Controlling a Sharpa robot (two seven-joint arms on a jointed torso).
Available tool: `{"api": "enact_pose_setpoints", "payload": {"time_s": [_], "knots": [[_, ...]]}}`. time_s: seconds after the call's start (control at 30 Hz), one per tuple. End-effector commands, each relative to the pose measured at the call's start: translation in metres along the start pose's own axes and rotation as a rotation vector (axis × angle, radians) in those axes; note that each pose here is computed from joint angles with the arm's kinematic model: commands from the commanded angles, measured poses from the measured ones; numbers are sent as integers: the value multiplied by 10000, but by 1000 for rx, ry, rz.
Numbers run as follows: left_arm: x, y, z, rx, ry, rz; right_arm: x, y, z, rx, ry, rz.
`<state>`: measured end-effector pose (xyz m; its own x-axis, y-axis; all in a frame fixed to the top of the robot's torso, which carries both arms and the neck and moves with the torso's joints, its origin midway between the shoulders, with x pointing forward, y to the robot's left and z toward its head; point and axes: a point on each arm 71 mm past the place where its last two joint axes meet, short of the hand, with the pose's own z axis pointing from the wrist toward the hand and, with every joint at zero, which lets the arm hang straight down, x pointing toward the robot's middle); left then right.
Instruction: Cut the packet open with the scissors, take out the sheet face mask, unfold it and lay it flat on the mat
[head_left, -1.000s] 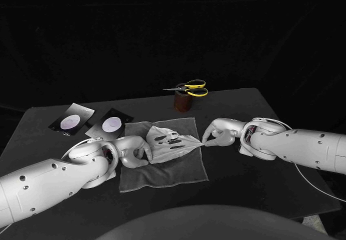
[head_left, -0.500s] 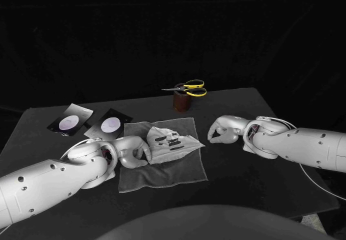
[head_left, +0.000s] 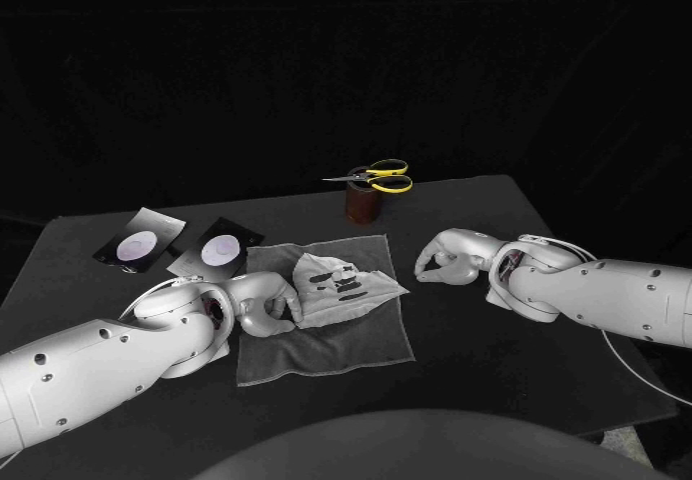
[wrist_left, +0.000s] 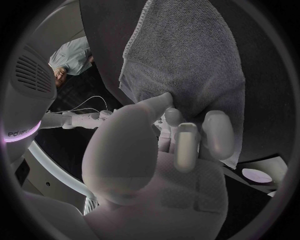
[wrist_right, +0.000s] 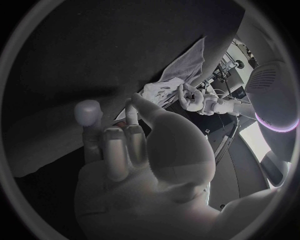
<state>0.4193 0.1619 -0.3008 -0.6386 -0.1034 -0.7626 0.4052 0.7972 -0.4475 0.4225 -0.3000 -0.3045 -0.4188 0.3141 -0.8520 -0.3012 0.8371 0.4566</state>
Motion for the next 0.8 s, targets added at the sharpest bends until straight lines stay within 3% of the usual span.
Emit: {"api": "enact_pose_setpoints", "payload": {"time_s": [0.03, 0.37, 0.8], "knots": [[79, 45, -7, -27, 45, 7, 14, 96, -21, 78, -94, 49], [82, 25, -3, -17, 46, 3, 197, 417, -96, 177, -149, 51], [89, 12, -4, -15, 53, 1, 271, 466, -22, 265, -138, -53]]}}
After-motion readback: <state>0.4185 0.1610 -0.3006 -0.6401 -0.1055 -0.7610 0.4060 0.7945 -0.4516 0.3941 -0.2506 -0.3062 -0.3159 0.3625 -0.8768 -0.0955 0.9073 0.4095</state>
